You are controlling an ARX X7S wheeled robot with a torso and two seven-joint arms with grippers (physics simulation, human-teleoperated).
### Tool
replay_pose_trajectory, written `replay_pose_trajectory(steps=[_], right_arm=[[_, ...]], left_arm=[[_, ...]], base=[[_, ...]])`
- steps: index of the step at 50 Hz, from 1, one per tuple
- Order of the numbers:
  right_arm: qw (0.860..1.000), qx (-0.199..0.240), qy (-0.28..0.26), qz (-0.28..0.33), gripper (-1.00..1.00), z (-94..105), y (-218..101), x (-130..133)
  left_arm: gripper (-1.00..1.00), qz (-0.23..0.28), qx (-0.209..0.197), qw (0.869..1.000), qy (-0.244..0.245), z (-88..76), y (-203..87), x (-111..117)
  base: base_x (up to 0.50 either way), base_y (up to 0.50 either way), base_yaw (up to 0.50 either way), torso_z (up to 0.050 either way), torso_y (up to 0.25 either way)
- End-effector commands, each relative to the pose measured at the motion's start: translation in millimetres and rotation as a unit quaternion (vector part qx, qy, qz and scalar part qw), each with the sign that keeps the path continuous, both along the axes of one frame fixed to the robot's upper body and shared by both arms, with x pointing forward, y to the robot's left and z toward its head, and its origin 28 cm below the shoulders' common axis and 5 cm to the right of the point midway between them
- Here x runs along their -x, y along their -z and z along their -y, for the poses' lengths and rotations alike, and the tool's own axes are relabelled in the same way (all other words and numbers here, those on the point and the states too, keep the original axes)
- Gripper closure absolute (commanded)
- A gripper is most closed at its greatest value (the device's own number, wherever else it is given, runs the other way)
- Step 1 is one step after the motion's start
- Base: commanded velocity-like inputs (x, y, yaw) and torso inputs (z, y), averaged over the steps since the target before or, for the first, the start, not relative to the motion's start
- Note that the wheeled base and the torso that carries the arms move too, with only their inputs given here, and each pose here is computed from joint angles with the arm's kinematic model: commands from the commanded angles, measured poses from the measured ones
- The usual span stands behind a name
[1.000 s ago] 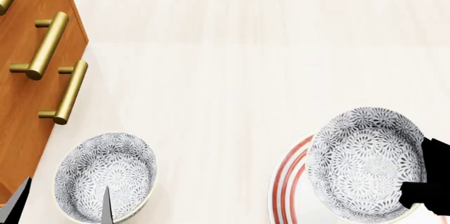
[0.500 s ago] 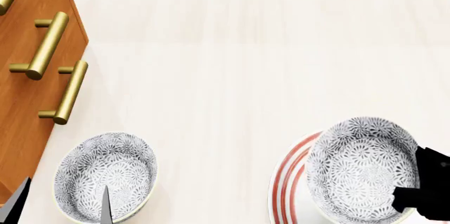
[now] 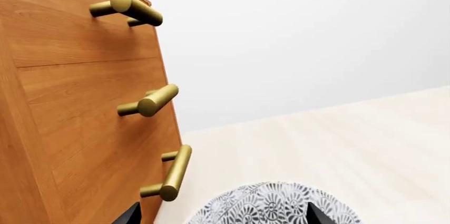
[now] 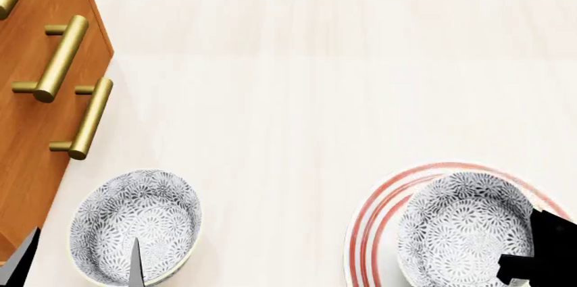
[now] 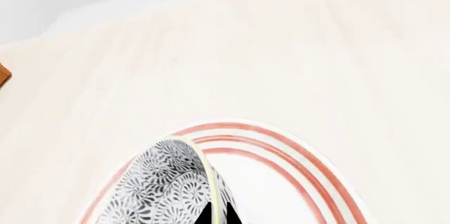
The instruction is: Pick up the bowl and put it in the front on the plate.
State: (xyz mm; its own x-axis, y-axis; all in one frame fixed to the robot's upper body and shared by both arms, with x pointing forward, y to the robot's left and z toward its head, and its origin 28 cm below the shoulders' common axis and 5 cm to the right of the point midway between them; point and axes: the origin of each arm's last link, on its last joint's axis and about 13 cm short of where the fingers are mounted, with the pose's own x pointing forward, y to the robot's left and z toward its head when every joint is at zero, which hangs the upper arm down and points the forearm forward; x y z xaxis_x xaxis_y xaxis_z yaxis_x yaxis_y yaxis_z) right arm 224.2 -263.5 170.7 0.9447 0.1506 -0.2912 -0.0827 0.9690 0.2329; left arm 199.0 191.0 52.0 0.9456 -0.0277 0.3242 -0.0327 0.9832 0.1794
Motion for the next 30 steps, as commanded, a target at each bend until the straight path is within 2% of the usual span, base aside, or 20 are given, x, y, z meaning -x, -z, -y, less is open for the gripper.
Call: replay_pose_trajectory(steps=[1, 15, 25, 26, 30], right_arm=[[1.0, -0.003, -0.004, -0.009, 1.0, -0.9, 12.1, 0.1], [0.999, -0.002, 0.0, -0.032, 1.0, -0.4, 24.5, 2.3], [0.999, 0.026, -0.007, -0.024, 1.0, 0.9, 24.0, 3.3], [0.999, 0.027, -0.008, -0.021, -1.0, 1.5, 22.4, 3.0], [0.999, 0.032, -0.002, -0.003, -1.0, 4.9, 9.2, 2.4]], left_arm=[[-1.0, -0.006, -0.004, 1.0, 0.003, 0.3, 4.0, 0.2], [-1.0, -0.009, -0.002, 1.0, 0.004, 0.5, 3.9, 0.2], [-1.0, -0.011, -0.001, 1.0, 0.003, 0.4, 4.4, -0.1], [-1.0, -0.011, -0.001, 1.0, 0.003, 0.4, 4.1, -0.2], [-1.0, -0.011, 0.0, 1.0, 0.002, 0.4, 4.1, -0.4]], base=[[0.0, 0.0, 0.0, 0.0, 0.0], [0.0, 0.0, 0.0, 0.0, 0.0], [0.0, 0.0, 0.0, 0.0, -0.002], [0.0, 0.0, 0.0, 0.0, 0.0], [0.0, 0.0, 0.0, 0.0, 0.0]])
